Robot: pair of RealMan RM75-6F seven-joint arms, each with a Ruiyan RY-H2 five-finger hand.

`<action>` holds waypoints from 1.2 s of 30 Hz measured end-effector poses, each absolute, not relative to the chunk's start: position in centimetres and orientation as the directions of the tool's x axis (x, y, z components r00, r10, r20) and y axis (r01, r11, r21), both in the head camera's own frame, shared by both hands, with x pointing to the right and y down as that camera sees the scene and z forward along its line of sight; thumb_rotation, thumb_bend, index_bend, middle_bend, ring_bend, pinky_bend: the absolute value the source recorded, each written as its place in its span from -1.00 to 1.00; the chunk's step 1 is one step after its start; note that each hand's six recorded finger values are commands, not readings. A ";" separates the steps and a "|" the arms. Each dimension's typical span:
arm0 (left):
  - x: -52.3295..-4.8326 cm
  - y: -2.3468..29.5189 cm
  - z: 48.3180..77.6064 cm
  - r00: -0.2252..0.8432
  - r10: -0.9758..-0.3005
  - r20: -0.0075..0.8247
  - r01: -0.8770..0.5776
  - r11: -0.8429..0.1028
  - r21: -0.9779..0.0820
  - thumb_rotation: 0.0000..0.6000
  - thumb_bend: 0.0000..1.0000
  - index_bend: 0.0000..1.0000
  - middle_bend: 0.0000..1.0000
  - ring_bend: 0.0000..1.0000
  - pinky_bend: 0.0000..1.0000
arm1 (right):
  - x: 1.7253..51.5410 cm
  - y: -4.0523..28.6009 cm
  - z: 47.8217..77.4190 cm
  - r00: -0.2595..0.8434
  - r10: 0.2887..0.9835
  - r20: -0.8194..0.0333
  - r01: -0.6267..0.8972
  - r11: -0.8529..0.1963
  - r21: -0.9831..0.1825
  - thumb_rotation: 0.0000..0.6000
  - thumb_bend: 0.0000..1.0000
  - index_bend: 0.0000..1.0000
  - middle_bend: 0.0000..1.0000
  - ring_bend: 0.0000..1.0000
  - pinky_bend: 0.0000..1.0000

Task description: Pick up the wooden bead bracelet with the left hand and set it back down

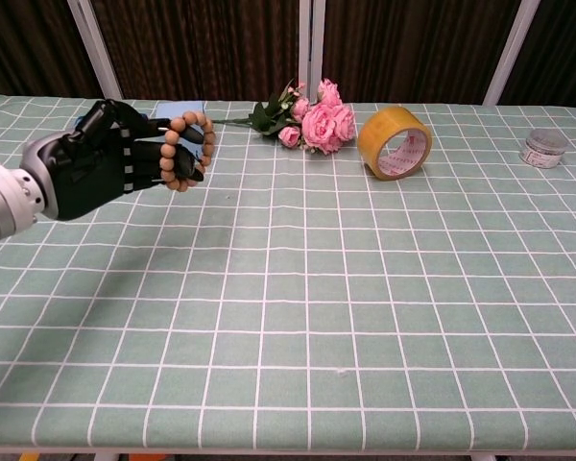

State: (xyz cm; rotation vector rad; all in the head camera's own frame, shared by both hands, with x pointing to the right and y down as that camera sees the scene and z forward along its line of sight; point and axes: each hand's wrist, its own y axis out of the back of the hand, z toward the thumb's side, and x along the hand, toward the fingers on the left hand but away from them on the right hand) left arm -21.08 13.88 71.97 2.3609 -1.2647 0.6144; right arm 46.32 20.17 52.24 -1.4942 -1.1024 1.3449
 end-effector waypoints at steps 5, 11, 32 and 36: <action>-22.0 13.5 72.3 0.482 -0.701 0.527 -0.783 -0.614 -0.101 -0.42 -0.17 -0.36 -0.18 -0.50 -0.66 | 46.4 20.2 52.4 0.043 0.960 -0.278 0.085 -0.281 -0.956 1.00 -0.84 -1.00 -0.84 -1.00 -1.00; -23.1 12.9 72.5 0.450 -0.744 0.494 -0.626 -0.657 -0.419 0.54 -0.17 -0.36 -0.18 -0.50 -0.66 | 46.6 20.3 52.5 0.042 0.959 -0.280 0.088 -0.283 -0.955 1.00 -0.84 -1.00 -0.84 -1.00 -1.00; -41.3 11.9 62.8 0.059 -0.960 0.275 -0.180 -0.281 -0.943 1.00 -0.19 -0.39 -0.39 -0.70 -0.81 | 48.0 21.2 53.1 0.005 0.942 -0.335 0.131 -0.333 -0.934 1.00 -0.83 -1.00 -0.85 -1.00 -1.00; -43.8 15.0 60.8 0.009 -0.942 0.335 -0.111 -0.334 -0.936 1.00 -0.22 -0.45 -0.50 -0.80 -0.86 | 47.5 21.5 53.3 0.034 0.937 -0.348 0.156 -0.349 -0.924 1.00 -0.80 -1.00 -0.91 -1.00 -1.00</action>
